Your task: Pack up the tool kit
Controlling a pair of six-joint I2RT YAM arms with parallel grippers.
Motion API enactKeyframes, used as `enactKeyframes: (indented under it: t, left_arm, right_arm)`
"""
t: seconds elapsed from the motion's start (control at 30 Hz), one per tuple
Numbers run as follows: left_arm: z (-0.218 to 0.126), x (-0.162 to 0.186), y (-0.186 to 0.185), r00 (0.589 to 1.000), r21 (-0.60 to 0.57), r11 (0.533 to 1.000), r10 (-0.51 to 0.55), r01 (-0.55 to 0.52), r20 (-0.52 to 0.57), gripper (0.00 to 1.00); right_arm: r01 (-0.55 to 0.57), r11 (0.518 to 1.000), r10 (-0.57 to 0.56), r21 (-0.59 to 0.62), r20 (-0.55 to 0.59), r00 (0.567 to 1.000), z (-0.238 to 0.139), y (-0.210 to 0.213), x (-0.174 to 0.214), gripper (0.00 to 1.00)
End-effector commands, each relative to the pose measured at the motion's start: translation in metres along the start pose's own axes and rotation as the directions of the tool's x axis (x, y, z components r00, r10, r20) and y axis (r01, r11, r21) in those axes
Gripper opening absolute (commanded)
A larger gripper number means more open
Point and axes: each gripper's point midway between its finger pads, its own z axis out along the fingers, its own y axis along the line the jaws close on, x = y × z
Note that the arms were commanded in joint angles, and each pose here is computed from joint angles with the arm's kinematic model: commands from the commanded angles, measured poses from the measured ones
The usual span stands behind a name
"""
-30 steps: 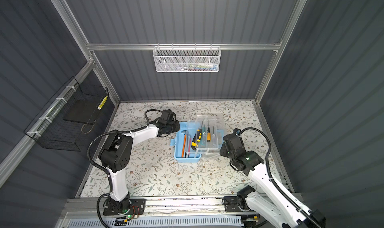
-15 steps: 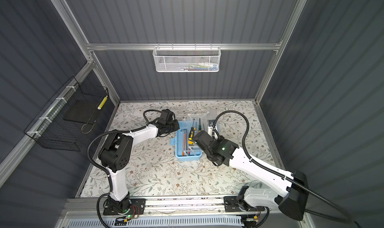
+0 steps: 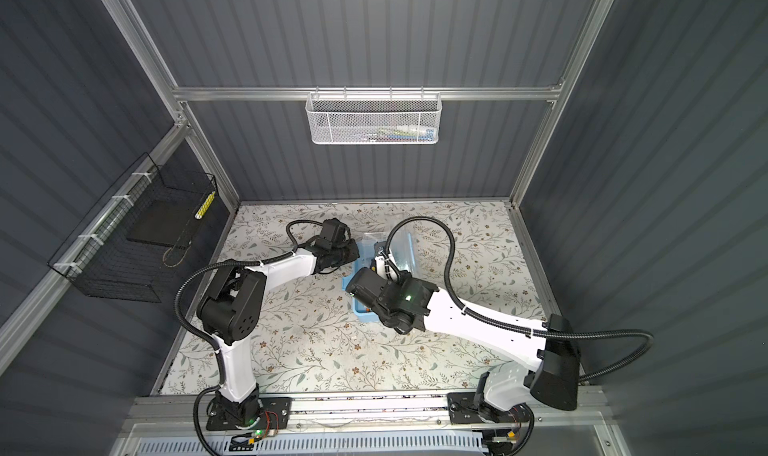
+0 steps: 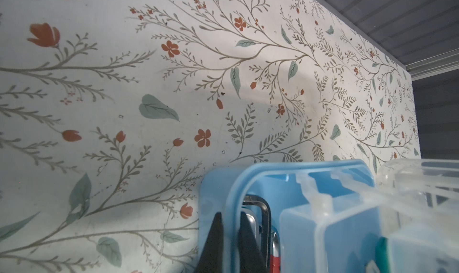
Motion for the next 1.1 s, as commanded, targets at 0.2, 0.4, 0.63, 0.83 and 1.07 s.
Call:
enactKeyframes:
  t: [0.2,0.4,0.63,0.83,1.07]
  left_arm:
    - [-0.008,0.008,-0.032,1.0,0.111,0.994,-0.004,0.005,-0.017,0.0]
    - [-0.011,0.002,-0.028,1.0,0.087,0.996,-0.017,0.016,0.008,0.0]
    - [-0.021,-0.014,-0.028,0.998,0.071,0.997,-0.019,0.015,0.055,0.29]
    - [-0.033,-0.027,-0.032,0.996,0.048,0.999,0.016,-0.02,0.086,0.48]
    - [-0.05,-0.037,-0.019,0.993,-0.006,1.0,0.021,-0.02,0.12,0.51]
  right_arm:
    - [-0.029,0.947,0.023,-0.32,-0.022,1.0,-0.023,0.073,-0.016,0.39]
    - [-0.098,0.919,0.095,-0.382,-0.026,0.995,-0.033,0.06,-0.027,0.43]
    - [-0.215,0.893,0.199,-0.395,-0.081,0.977,-0.015,0.031,-0.017,0.44]
    - [-0.261,0.879,0.237,-0.399,-0.11,0.965,-0.004,0.017,-0.009,0.45]
    - [-0.277,0.876,0.24,-0.394,-0.141,0.961,0.008,0.015,0.001,0.44]
